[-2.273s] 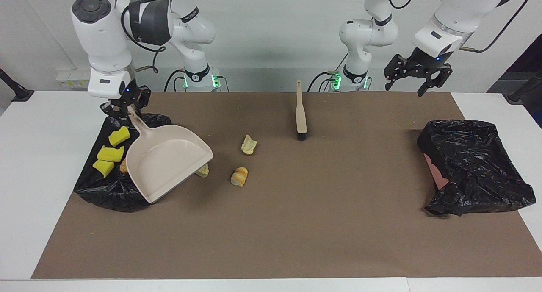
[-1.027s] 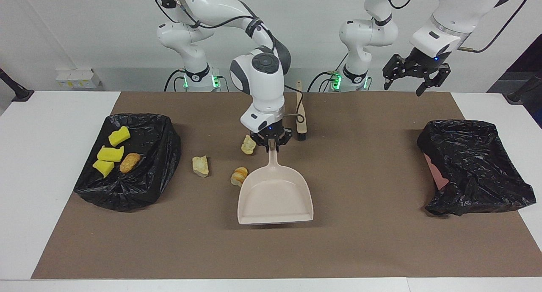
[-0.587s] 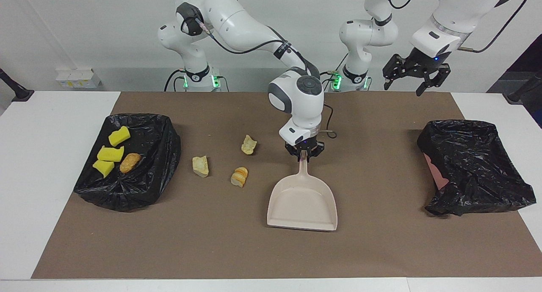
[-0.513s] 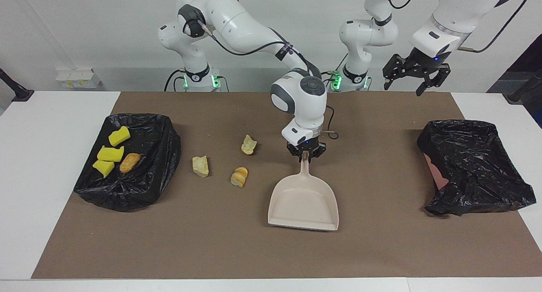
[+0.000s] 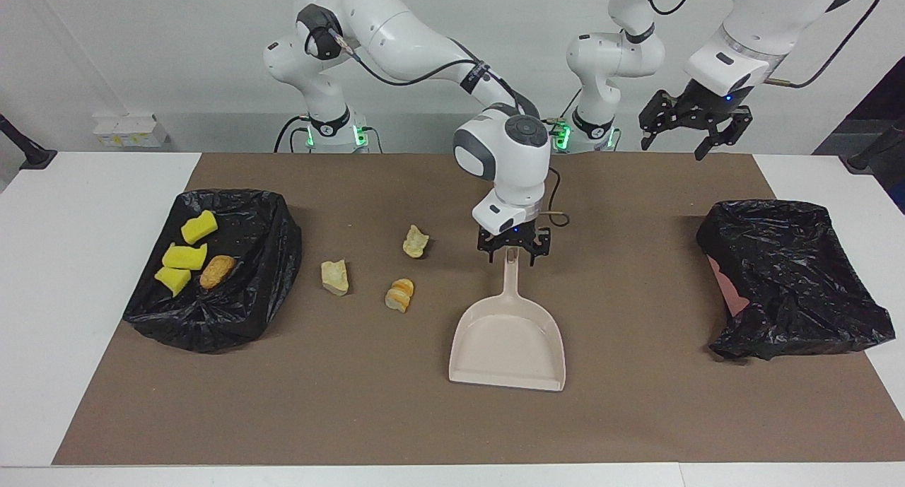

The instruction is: Sweep and dump trash in bin

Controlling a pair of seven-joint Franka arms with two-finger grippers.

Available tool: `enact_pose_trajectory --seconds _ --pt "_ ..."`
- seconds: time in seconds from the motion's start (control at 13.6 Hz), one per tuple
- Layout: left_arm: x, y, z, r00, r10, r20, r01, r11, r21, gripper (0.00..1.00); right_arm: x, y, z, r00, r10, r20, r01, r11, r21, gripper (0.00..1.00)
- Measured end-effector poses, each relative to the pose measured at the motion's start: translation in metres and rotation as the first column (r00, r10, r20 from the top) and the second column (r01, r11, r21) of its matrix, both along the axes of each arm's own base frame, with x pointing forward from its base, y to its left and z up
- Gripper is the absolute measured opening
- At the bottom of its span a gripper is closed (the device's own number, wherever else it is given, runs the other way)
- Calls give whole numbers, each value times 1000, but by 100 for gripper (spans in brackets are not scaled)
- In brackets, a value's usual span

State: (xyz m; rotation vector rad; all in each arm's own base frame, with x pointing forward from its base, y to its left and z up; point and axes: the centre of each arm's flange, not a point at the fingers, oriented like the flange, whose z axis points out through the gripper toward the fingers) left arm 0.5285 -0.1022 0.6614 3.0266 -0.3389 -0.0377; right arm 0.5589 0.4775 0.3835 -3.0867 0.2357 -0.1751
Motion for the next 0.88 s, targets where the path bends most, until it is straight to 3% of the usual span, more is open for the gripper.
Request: enact_pose_trajectory --seconds 0.29,0.44,0.66,0.88 --pt "0 2 0 1000 4 0 -4 1000 0 100 -27 1 30 1000 25 -8 -25 1000 -2 100" --pt "0 2 0 1000 5 0 -5 1000 0 100 -49 1 32 999 13 -39 -13 1000 3 100" --pt "2 0 1 1000 2 16 -2 1000 -3 100 -93 10 35 997 -12 -72 12 1000 -2 100" --pt "13 -9 1 996 -2 90 3 1000 -17 100 -143 27 35 995 -43 -85 42 999 -18 100"
